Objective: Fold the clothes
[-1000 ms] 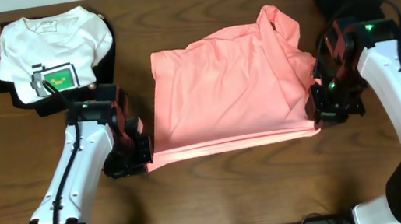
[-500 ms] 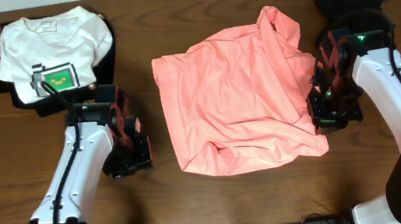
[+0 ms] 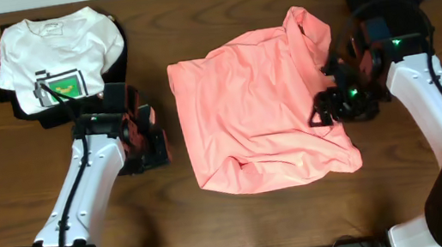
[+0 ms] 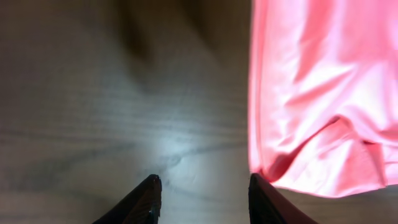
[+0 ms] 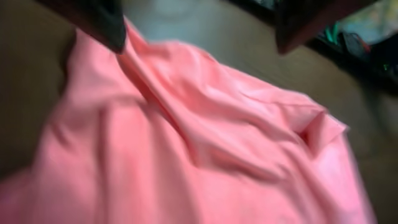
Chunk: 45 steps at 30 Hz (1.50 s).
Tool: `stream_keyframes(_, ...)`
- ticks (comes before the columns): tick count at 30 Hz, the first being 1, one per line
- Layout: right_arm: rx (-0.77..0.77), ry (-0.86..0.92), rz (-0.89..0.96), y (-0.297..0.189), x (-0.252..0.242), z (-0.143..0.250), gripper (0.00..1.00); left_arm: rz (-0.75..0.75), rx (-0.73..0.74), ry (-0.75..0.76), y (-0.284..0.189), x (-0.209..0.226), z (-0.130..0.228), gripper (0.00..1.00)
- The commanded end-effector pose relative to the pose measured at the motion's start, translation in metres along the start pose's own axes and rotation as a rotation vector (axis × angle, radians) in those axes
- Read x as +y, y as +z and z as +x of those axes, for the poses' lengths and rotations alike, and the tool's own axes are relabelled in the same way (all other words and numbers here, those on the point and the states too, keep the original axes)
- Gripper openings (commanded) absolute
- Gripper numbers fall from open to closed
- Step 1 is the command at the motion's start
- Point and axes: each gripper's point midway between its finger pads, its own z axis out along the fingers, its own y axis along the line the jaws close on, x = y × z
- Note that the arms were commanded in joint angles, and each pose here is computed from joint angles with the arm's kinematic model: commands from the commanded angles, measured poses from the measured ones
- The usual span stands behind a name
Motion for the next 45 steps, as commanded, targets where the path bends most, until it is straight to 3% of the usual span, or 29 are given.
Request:
stream_keyframes(1,-0.024,-0.211,-0.111,0.003,0.037,-0.003,0.8,0.111,0.0,0.117,-0.002,-0.028,0.003,0.46)
stream_keyframes(8,-0.039,-0.424,-0.058,0.025,0.075,-0.01,0.8,0.15,-0.081,0.298,0.0,-0.055,-0.01,0.46)
stream_keyframes(15,-0.045,-0.521,-0.017,0.048,0.115,-0.007,0.73,0.138,-0.316,0.01,-0.026,-0.015,-0.075,0.46)
stream_keyframes(20,-0.025,-0.618,0.05,0.073,0.13,0.0,0.67,0.153,-0.405,-0.145,-0.042,0.022,-0.099,0.5)
stream_keyframes(27,0.069,-0.677,0.078,0.12,0.131,0.014,0.6,0.249,-0.438,-0.218,-0.055,0.042,-0.106,0.53)
stream_keyframes(35,0.146,-0.723,0.04,0.141,0.133,0.028,0.5,0.276,-0.429,-0.236,-0.057,0.045,-0.104,0.56)
stream_keyframes(45,0.179,-0.817,-0.008,0.15,0.156,0.048,0.49,0.271,-0.426,-0.234,-0.057,0.045,-0.103,0.56)
